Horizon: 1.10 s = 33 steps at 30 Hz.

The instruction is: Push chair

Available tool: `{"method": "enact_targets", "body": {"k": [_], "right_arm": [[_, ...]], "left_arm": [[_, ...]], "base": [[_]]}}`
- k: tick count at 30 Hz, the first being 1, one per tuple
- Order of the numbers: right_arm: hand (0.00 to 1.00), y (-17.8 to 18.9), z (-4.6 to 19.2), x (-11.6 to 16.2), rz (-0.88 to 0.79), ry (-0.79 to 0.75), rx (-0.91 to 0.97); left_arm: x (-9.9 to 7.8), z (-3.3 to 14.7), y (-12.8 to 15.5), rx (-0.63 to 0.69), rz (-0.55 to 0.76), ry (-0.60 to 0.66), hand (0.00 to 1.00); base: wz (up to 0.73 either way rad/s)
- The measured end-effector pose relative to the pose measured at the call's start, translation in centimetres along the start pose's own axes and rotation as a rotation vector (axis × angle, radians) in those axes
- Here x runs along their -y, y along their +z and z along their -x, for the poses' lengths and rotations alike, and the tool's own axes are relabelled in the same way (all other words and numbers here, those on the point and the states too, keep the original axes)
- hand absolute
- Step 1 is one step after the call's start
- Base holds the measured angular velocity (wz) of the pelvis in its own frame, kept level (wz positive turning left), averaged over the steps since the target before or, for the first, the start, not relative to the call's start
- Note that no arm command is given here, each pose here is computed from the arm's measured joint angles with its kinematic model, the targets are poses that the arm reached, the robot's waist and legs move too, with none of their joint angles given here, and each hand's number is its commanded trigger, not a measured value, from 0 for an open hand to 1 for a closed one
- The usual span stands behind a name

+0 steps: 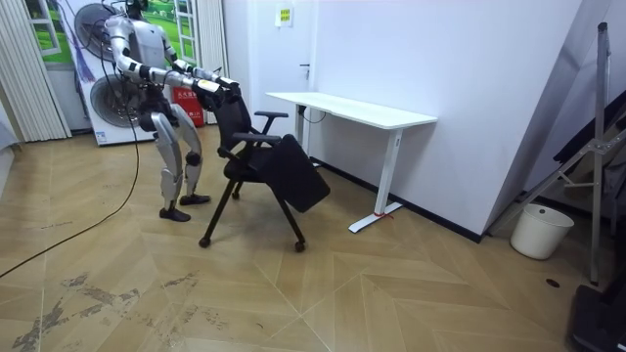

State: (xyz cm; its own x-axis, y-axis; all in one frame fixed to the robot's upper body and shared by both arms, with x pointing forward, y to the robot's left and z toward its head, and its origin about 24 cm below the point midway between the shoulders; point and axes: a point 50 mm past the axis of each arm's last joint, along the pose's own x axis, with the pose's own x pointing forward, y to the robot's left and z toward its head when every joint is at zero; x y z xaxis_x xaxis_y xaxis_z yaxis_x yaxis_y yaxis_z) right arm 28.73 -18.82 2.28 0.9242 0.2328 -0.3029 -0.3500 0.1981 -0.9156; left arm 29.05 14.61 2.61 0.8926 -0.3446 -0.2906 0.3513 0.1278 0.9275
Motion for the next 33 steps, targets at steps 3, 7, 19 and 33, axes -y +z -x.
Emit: {"method": "enact_targets", "body": {"k": [3, 7, 19, 33], "right_arm": [[1.00, 0.1, 0.2, 0.6, 0.020, -0.004, -0.002], [1.00, 0.8, 0.6, 1.3, 0.043, -0.031, 0.003], [1.00, 0.7, 0.7, 1.0, 0.041, -0.004, 0.003], [1.00, 1.7, -0.6, 1.5, 0.038, -0.036, 0.035]], "left_arm": [[-0.1, 0.0, 0.1, 0.006, 0.003, 0.012, 1.00], [-0.8, 0.2, 0.2, 0.005, 0.000, 0.035, 1.00], [-0.1, 0.2, 0.5, -0.004, 0.019, 0.023, 1.00], [-1.0, 0.7, -0.8, -0.033, 0.005, 0.071, 1.00]], "base": [[0.06], [0.19], [0.40], [0.73]]}}
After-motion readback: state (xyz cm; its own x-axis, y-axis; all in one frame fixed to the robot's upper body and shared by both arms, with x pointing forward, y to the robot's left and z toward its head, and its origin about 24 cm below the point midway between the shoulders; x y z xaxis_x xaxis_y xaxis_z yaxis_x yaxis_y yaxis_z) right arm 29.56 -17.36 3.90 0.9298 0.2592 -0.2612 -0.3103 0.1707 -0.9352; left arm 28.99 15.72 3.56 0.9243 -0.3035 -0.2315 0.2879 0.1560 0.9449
